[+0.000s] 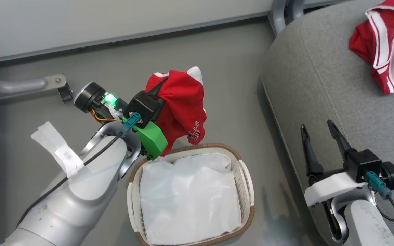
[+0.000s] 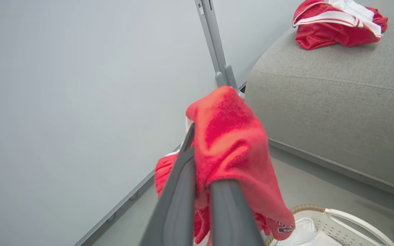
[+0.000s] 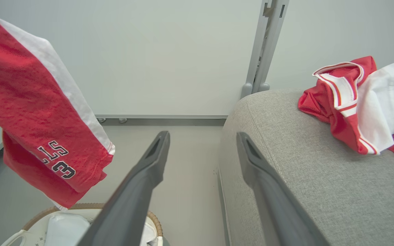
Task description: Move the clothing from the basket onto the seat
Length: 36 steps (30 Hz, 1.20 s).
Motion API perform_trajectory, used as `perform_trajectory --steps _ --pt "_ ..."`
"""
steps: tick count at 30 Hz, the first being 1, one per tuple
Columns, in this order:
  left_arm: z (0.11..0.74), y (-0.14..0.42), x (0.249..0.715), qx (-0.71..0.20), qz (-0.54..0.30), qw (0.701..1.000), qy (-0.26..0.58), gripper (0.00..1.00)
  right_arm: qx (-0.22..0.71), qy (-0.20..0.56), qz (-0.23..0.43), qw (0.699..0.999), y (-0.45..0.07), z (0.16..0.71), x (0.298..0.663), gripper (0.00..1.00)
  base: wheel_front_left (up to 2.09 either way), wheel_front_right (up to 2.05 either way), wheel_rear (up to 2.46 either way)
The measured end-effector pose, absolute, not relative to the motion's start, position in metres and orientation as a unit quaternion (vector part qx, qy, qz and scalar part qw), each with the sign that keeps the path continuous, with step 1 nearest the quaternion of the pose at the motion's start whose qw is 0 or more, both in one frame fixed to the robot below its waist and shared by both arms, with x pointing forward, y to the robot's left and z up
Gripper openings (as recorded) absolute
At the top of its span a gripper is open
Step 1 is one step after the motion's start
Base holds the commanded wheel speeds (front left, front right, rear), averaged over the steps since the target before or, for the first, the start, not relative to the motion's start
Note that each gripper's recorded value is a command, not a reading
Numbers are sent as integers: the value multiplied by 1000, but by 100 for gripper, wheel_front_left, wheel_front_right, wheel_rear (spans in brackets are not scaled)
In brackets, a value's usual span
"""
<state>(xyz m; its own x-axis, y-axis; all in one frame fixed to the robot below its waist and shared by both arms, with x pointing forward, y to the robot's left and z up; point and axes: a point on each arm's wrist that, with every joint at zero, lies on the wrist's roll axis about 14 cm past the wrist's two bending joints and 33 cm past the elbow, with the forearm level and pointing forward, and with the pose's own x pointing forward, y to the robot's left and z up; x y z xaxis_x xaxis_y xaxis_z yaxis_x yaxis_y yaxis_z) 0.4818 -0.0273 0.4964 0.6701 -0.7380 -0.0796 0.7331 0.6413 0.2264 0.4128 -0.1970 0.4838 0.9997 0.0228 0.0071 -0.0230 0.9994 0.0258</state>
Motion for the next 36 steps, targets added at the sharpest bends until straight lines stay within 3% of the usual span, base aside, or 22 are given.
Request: perform_trajectory --steps 12,22,36 --pt "631 -17 459 166 -376 901 -141 0 24 -77 60 995 -164 540 385 100 0 0 0" --pt "682 -19 446 199 -371 888 -184 0 19 -99 94 991 -142 556 379 100 0 0 0" --pt "716 -33 441 210 -371 880 -208 0 -34 -135 264 955 -32 594 400 100 0 0 0"
